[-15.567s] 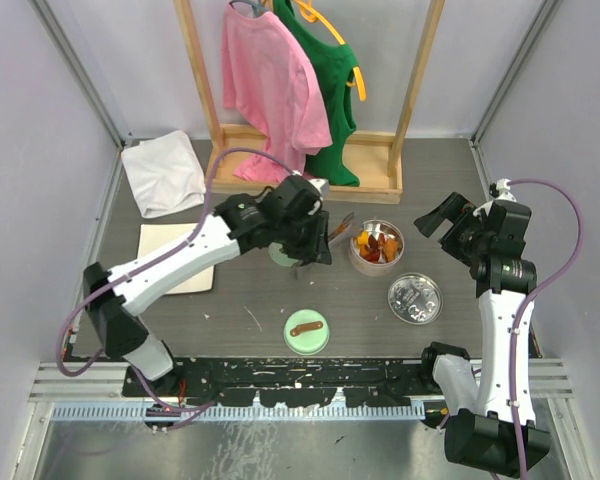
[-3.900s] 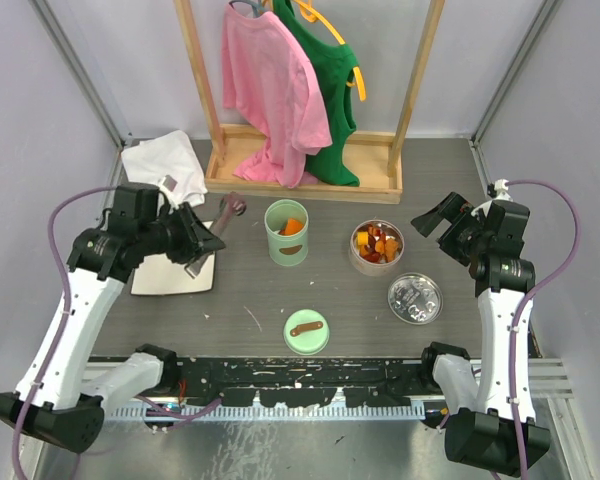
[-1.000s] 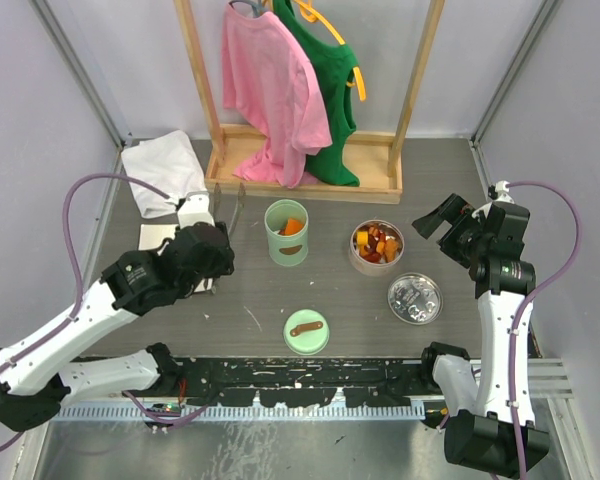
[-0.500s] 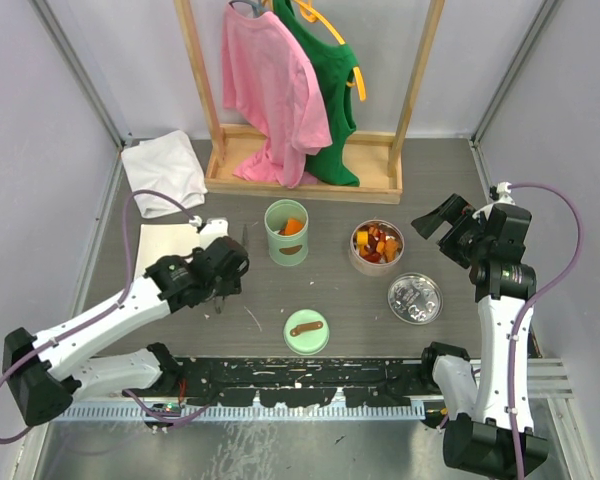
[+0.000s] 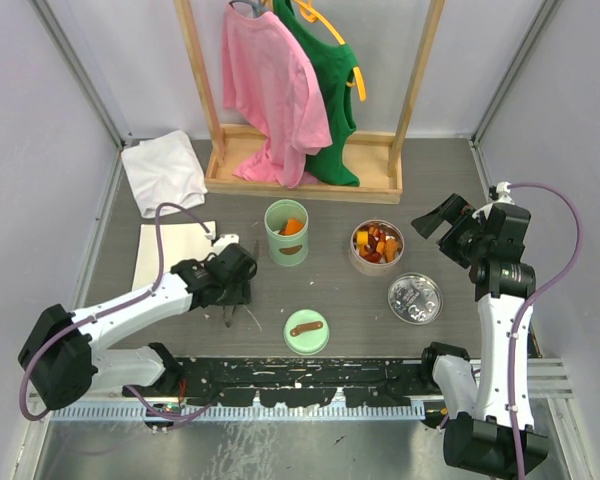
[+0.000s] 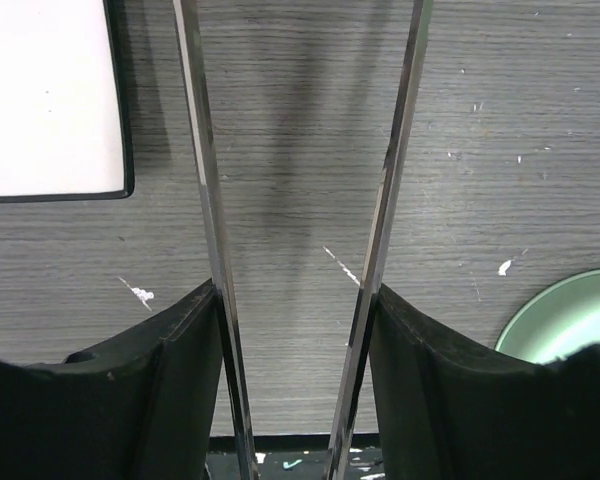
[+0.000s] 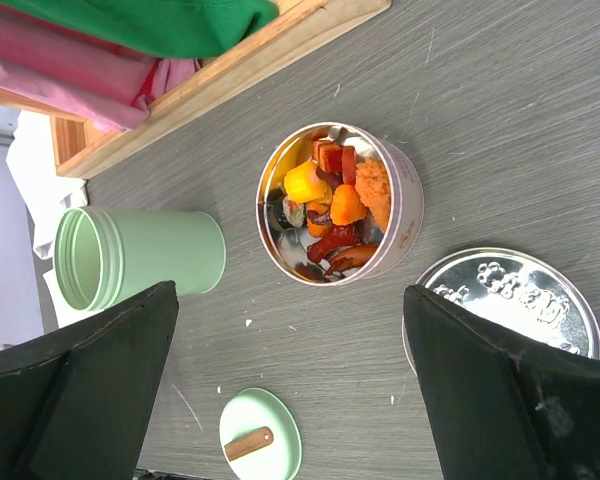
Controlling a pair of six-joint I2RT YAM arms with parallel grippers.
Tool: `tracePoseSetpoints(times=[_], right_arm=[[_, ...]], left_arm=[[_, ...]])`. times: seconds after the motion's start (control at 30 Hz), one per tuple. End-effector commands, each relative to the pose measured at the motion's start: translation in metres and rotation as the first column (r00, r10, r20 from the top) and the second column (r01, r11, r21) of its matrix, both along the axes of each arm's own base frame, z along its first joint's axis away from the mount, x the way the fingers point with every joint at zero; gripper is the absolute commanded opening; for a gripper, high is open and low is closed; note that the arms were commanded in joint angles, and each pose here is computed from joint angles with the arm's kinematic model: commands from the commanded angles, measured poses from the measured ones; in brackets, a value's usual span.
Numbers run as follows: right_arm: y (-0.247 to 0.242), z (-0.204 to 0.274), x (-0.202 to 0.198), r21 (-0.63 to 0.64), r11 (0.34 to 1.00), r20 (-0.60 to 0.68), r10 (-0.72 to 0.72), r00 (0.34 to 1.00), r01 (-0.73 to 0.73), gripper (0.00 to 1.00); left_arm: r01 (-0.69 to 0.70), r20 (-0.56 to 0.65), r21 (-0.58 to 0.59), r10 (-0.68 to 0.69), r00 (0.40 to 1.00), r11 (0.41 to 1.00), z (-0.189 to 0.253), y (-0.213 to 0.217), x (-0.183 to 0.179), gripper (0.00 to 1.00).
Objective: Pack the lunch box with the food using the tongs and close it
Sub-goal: Place the clamp at the center of the board.
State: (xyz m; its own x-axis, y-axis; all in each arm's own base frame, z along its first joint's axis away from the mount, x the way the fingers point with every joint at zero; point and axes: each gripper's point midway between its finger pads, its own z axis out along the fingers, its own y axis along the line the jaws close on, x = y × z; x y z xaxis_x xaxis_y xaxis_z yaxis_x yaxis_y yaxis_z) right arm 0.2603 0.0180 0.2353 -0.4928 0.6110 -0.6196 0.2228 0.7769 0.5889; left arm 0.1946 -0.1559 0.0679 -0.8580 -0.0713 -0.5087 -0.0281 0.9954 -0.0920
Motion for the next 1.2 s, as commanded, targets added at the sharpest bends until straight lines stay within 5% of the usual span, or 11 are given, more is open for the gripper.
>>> tracePoseSetpoints(times=[0.0, 0.73, 1.17], right_arm=[[-0.001, 0.010, 0.009, 0.000, 1.000, 0.057, -0.002, 0.998, 0.002, 1.00], [0.029, -0.009, 0.015, 0.169, 0.977, 0.040, 0.126, 0.991, -0.131, 1.00], [0.049, 0.009, 0.009, 0.123, 0.941, 0.139, 0.299, 0.944, -0.316, 1.00]], left_arm=[[-0.009, 0.042, -0.028, 0.010, 0.999, 1.000, 0.000, -0.007, 0.012, 0.58], [-0.009, -0.042, 0.031, 0.010, 0.999, 0.999, -0.046, -0.005, 0.007, 0.76], [0.006, 0.076, -0.099, 0.002, 0.997, 0.995, 0.023, -0.001, 0.003, 0.91]])
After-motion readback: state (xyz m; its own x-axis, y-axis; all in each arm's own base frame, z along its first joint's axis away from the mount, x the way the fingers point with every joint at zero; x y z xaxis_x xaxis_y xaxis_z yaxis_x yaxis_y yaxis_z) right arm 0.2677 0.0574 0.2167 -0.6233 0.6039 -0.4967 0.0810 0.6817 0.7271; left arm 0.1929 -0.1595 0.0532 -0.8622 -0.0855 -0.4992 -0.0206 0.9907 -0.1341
